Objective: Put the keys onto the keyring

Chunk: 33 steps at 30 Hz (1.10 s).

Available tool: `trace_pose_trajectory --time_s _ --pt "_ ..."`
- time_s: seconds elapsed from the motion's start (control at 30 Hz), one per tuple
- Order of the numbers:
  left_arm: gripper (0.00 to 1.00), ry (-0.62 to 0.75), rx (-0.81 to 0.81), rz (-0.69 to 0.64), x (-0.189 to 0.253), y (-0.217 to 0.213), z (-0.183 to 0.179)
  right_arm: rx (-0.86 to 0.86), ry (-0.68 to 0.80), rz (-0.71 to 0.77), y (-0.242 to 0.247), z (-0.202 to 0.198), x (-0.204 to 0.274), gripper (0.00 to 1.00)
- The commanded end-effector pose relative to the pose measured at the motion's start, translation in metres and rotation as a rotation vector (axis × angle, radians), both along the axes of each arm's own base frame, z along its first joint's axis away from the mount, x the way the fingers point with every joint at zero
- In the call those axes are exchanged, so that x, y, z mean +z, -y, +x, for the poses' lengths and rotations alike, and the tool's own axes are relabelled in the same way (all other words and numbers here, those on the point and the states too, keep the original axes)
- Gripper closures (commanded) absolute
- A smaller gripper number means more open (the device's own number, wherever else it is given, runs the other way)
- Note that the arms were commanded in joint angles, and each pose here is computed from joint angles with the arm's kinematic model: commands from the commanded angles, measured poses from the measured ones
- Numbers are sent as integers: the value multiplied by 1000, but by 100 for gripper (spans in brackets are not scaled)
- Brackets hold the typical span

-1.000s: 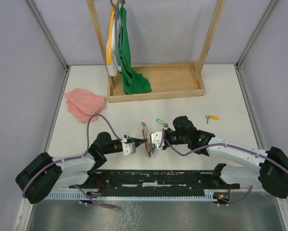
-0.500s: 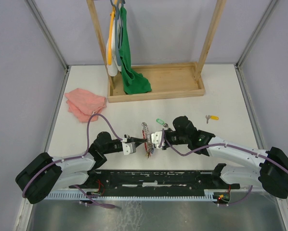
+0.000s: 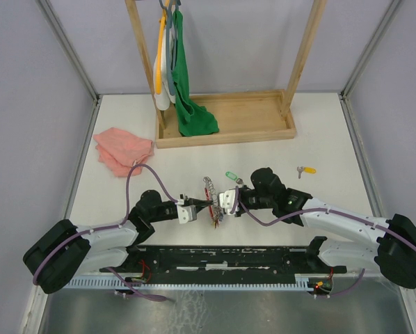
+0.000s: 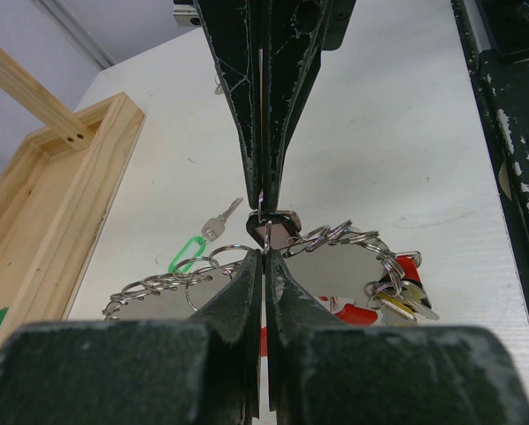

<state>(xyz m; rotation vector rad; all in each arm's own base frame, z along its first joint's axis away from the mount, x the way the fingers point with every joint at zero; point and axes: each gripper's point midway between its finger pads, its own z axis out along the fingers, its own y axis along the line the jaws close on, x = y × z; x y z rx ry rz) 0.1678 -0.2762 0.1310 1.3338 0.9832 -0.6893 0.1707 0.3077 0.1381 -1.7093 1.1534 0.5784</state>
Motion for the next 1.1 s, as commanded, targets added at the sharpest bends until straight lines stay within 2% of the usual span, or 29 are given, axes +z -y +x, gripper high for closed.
trace_pose_trajectory --time_s 0.0,1.07 --pt "97 93 -11 -87 37 8 5 28 35 69 -10 -1 29 99" --pt "97 87 -29 -100 39 9 2 17 11 47 -12 1 23 99"
